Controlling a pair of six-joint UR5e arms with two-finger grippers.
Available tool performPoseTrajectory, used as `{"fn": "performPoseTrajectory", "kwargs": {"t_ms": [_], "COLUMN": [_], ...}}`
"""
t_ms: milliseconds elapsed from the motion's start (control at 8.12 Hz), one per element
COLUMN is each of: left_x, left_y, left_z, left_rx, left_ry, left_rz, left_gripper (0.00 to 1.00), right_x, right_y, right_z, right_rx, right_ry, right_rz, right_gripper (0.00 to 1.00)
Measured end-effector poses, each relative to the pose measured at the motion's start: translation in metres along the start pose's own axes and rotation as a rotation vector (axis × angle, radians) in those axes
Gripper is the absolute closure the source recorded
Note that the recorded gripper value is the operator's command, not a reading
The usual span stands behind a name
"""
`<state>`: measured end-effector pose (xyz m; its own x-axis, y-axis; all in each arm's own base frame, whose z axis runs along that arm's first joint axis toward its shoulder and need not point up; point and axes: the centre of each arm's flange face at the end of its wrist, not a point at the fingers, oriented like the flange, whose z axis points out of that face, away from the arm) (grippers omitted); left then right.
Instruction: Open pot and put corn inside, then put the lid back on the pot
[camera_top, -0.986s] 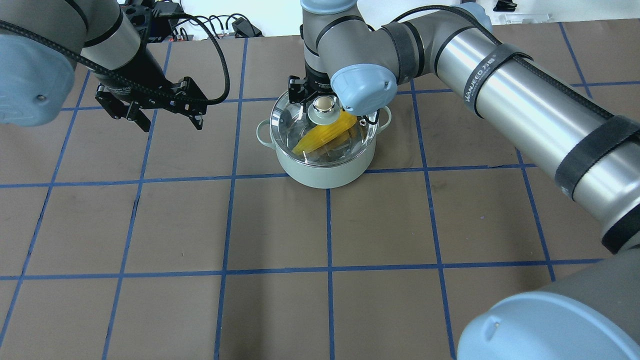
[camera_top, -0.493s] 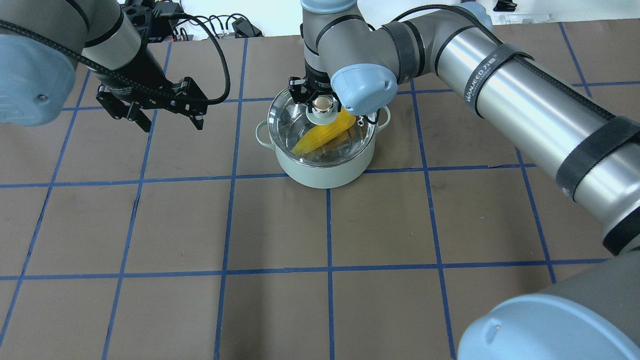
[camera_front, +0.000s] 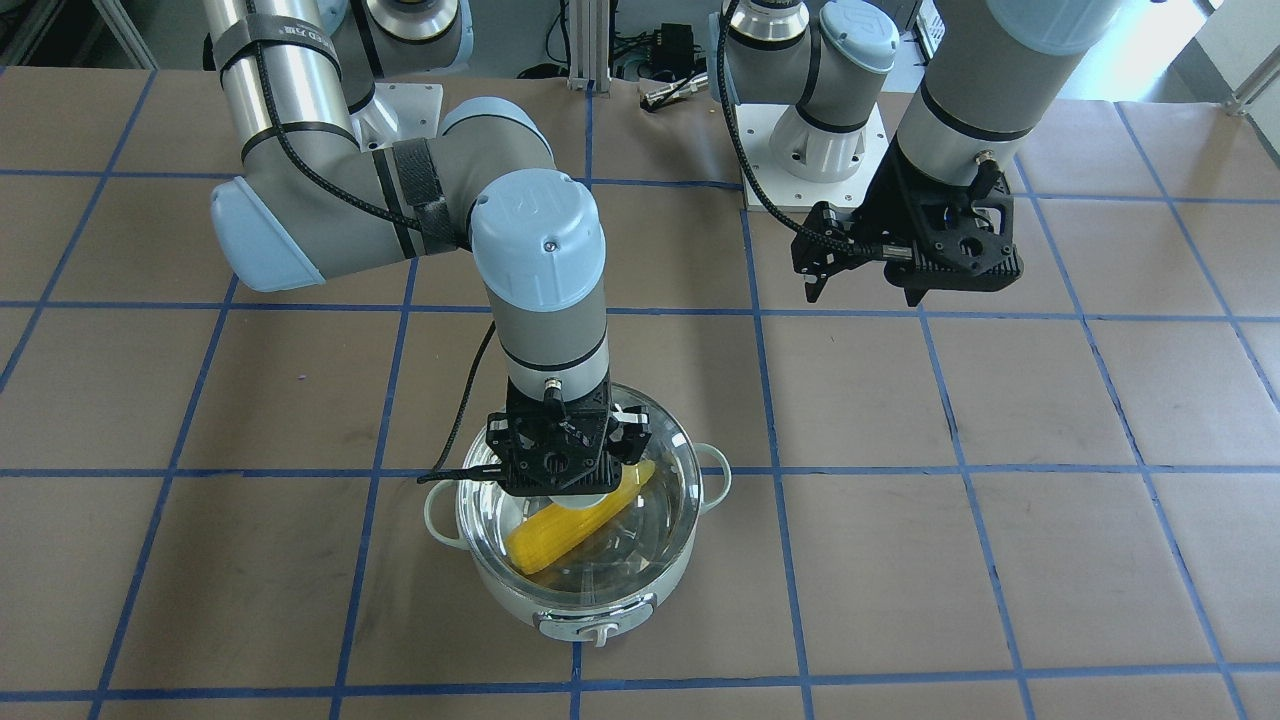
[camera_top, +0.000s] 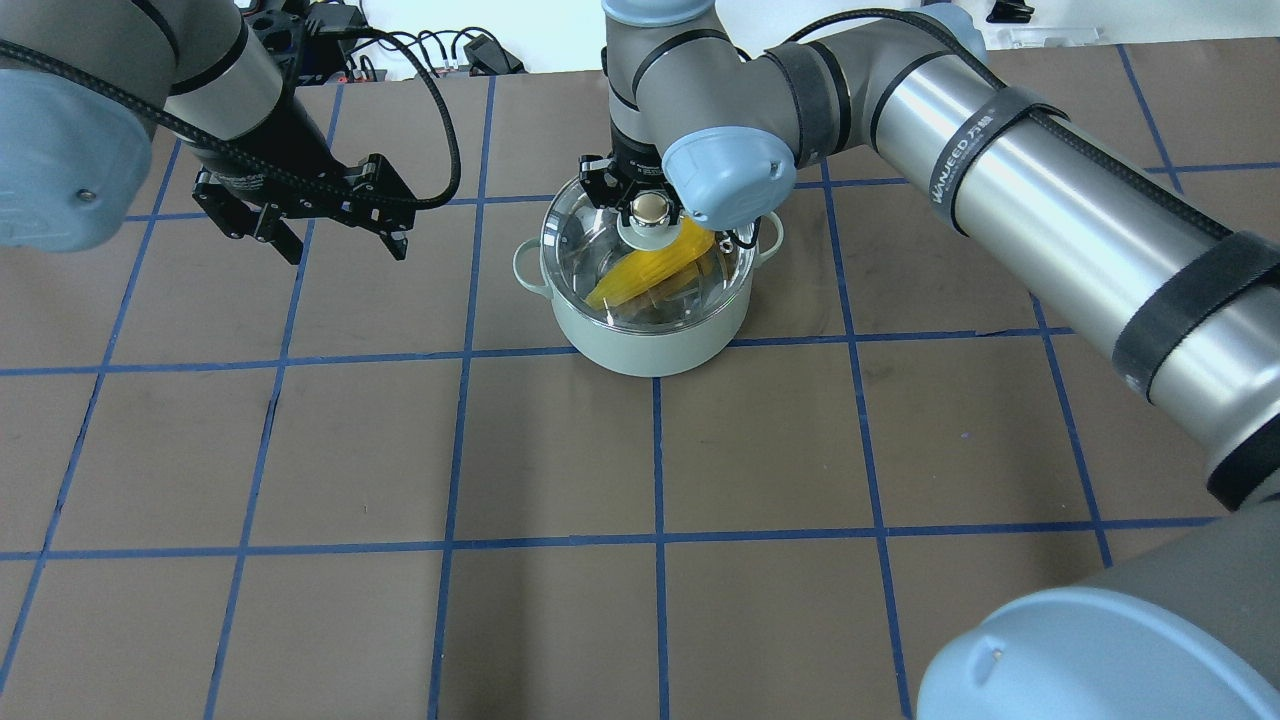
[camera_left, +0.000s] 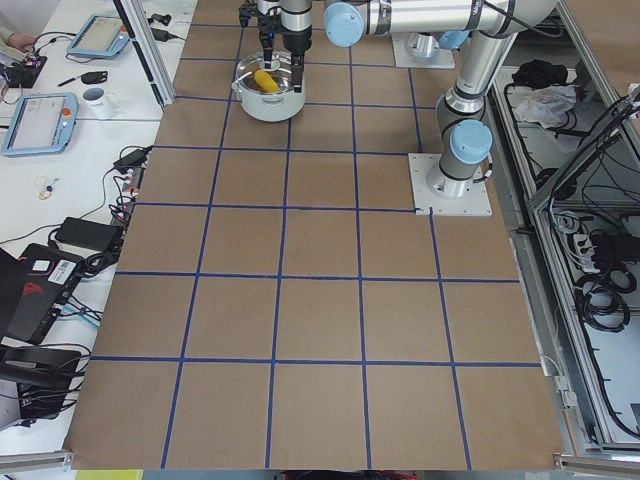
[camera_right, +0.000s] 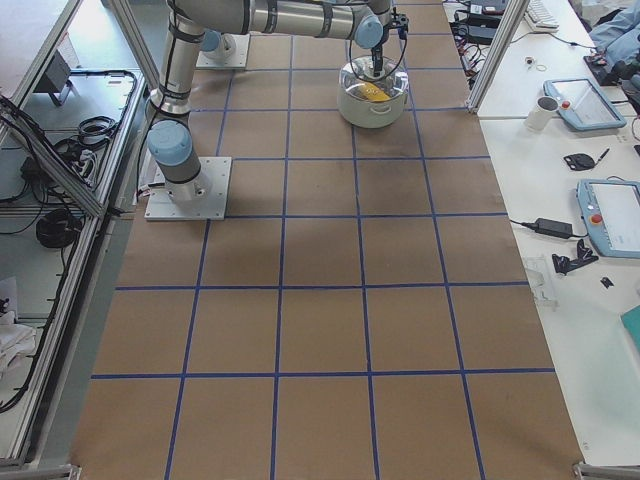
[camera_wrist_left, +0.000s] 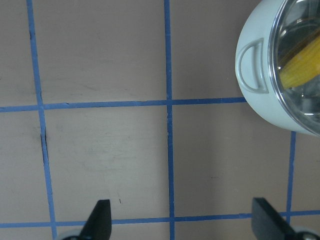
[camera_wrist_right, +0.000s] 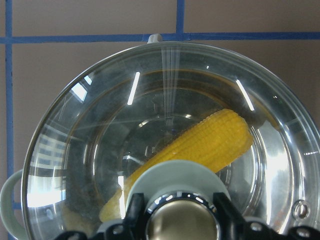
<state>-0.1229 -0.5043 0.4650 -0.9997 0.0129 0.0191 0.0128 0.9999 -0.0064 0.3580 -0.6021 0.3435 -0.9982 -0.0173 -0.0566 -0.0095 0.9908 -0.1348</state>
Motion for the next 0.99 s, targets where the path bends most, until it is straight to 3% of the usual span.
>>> {"fn": "performPoseTrajectory", "kwargs": {"t_ms": [123,246,370,616,986], "left_x": [0.000,0.000,0.000,0.000,0.000], "left_y": [0.000,0.000,0.000,0.000,0.000], "left_z": [0.000,0.000,0.000,0.000,0.000], "left_rx": [0.000,0.001,0.001,0.002,0.002], "left_ry": [0.000,0.000,0.000,0.000,0.000], "left_rz": [0.000,-0.001,-0.001,0.000,0.000], "left_gripper": [0.00,0.00,0.00,0.00,0.00], "right_x": [0.000,0.000,0.000,0.000,0.004], "right_y": [0.000,0.000,0.000,0.000,0.000], "right_z": [0.000,-0.001,-0.001,-0.001,-0.013], "right_rx": [0.001,0.002,0.002,0.003,0.016], "right_ry": [0.000,0.001,0.000,0.001,-0.001], "right_rz": [0.001,0.002,0.002,0.002,0.000], "right_gripper": [0.64,0.50,0.28,0.04,0.00]}}
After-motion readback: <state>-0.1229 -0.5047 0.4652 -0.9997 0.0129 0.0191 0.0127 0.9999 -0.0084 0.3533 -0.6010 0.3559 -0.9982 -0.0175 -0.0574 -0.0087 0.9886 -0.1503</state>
